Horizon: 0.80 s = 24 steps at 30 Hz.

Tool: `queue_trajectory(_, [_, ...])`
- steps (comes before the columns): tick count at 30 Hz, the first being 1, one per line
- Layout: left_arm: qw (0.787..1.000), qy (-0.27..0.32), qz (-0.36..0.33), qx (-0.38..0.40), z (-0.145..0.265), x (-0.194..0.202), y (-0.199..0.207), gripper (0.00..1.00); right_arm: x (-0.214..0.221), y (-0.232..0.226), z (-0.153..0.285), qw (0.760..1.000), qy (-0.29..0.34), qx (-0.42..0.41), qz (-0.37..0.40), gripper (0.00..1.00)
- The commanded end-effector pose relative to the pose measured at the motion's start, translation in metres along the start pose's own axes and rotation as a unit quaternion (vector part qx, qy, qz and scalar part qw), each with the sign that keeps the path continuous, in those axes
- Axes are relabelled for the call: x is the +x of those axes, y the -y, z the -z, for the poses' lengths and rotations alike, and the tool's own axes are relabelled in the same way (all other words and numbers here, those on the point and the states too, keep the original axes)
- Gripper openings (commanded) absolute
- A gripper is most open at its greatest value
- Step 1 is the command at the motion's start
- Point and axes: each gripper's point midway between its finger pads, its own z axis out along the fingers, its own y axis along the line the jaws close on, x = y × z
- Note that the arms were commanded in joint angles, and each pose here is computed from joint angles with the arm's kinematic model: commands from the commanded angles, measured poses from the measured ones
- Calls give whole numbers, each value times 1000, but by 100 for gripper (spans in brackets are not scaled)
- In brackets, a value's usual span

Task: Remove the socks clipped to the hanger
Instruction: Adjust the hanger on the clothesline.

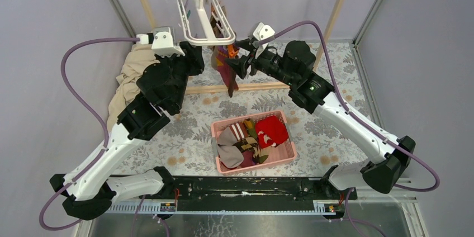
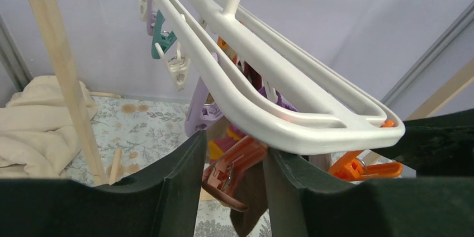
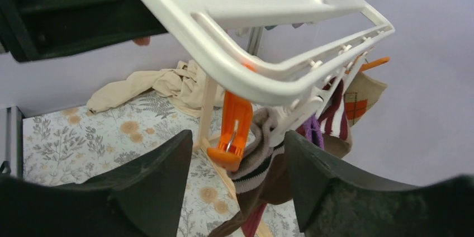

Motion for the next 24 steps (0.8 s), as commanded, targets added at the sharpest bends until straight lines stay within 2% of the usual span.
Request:
queue_trajectory(1, [998, 44, 18, -32, 4, -35, -14, 48, -41, 7, 20, 998, 46, 27, 21, 71])
queue_trajectory(7, [997, 46, 11, -56, 6, -38, -26, 48, -55, 14, 38, 998, 57, 39, 12, 74])
queue_trajectory(13, [997, 34, 21, -64, 2, -38, -36, 48, -59, 44, 49, 995, 75, 52, -27, 74])
queue_trajectory(24, [995, 5, 55, -81, -15, -33, -71, 51, -50, 76, 42, 992, 75, 63, -81, 74])
